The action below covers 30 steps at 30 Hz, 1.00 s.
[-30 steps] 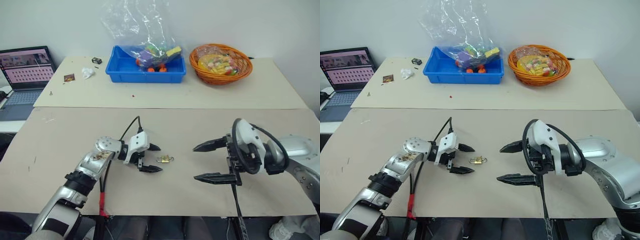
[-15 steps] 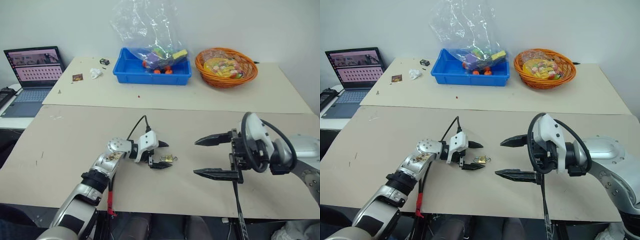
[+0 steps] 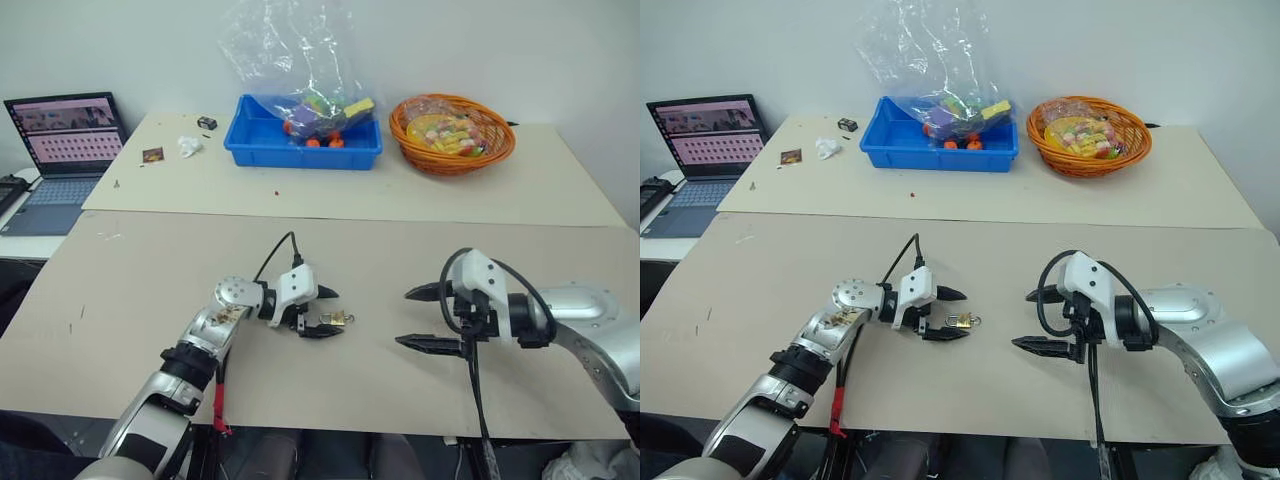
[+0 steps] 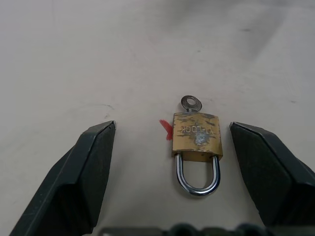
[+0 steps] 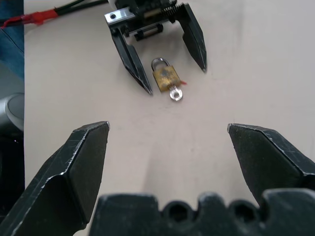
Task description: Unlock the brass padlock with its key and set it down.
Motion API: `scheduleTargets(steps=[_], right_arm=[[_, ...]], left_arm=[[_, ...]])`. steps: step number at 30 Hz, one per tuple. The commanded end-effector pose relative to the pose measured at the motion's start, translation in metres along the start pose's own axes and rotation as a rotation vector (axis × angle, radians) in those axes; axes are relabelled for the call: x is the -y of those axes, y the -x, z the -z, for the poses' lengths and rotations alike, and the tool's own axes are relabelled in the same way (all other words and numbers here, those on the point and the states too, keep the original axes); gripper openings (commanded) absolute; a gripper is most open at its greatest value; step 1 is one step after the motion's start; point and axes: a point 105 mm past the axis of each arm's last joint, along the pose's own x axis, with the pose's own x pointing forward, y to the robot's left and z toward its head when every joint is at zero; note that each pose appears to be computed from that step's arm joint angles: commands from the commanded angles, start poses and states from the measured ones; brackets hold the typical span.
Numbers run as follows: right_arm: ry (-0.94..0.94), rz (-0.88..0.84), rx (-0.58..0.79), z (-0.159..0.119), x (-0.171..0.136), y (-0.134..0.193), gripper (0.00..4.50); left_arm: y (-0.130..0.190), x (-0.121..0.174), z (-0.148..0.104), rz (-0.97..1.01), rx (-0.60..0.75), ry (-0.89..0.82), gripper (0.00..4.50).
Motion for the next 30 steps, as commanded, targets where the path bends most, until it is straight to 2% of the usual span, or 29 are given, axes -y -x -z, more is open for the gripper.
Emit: scheduleTargets(steps=[1, 8, 11, 13, 14, 16, 18, 26, 30], right_arm=[[0.054, 0.002, 0.01, -0.005, 0.001, 0.003, 4.5], [0.061, -0.002, 0.027, -0.009, 0.001, 0.002, 4.5], [0.062, 0.013, 0.008, -0.004, 0.004, 0.001, 4.5], [0.061, 0.015, 0.003, -0.003, 0.005, 0.001, 4.5], [0.061, 0.015, 0.003, -0.003, 0.005, 0.001, 4.5], [0.061, 0.016, 0.001, -0.002, 0.006, 0.001, 4.5], [0.062, 0.016, -0.004, -0.001, 0.005, 0.001, 4.5], [0.06, 0.026, -0.004, 0.0, 0.007, -0.001, 4.5], [0.047, 0.057, 0.015, -0.001, 0.011, -0.005, 4.5]], left_arm=[[-0.003, 0.012, 0.02, 0.04, -0.065, 0.062, 3.91], [0.0, 0.013, 0.021, 0.043, -0.069, 0.059, 3.91], [0.0, 0.014, 0.021, 0.047, -0.067, 0.054, 3.24], [0.0, 0.014, 0.021, 0.048, -0.068, 0.055, 2.51], [0.0, 0.014, 0.021, 0.048, -0.068, 0.055, 2.29], [0.0, 0.014, 0.021, 0.047, -0.07, 0.053, 1.44], [0.0, 0.014, 0.021, 0.046, -0.071, 0.052, 0.87], [0.003, 0.009, 0.021, 0.025, -0.077, 0.036, 0.83], [0.019, -0.007, 0.007, -0.076, -0.067, -0.076, 0.83]])
